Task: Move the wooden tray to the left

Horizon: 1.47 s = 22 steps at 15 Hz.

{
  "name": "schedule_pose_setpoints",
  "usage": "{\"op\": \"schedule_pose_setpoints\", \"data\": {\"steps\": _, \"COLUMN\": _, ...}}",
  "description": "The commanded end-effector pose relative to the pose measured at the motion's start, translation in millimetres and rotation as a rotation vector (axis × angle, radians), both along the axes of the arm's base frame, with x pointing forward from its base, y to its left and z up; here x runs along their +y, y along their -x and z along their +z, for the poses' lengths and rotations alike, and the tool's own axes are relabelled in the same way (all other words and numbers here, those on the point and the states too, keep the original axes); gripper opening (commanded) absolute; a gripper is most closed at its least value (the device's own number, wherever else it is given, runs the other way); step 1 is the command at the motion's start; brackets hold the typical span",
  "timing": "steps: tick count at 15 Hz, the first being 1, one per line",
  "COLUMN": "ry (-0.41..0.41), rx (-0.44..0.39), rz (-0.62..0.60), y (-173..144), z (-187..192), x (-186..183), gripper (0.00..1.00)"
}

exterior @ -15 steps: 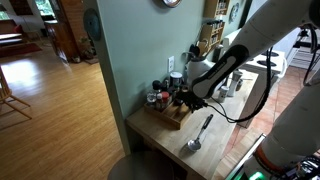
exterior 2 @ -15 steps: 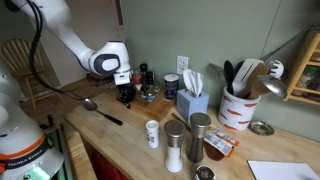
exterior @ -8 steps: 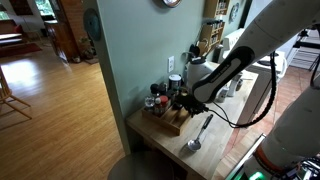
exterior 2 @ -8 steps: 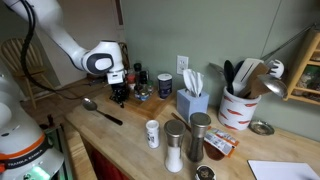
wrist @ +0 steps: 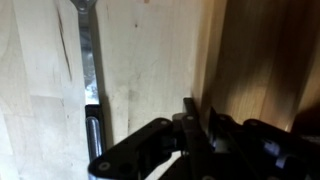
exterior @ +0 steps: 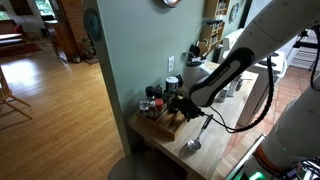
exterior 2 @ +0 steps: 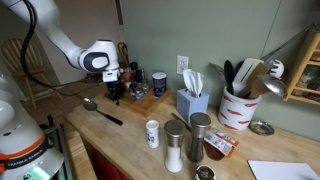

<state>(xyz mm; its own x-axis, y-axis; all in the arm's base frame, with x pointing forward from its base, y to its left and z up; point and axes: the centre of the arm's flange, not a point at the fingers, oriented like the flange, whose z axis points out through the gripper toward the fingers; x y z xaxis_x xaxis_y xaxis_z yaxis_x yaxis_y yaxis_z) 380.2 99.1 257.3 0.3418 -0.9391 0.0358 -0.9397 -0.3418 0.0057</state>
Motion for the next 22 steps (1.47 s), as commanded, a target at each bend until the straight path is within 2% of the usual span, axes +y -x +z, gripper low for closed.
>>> {"op": "schedule_pose_setpoints", "data": {"steps": 1, "ry": -0.007, "rx": 0.02, "rz": -0.003, "y": 17.0, "z": 1.1, "x": 20.4, "gripper": 0.03}}
{"op": "schedule_pose_setpoints", "data": {"steps": 15, "ry": -0.027, "rx": -0.017, "rz": -0.034, "y": 2.3, "z": -3.8, "x": 42.6, "gripper": 0.03}}
{"op": "schedule_pose_setpoints", "data": {"steps": 22, "ry": -0.037, "rx": -0.025, "rz": 0.001, "y": -9.7, "z": -3.0, "x": 57.6, "gripper": 0.03}}
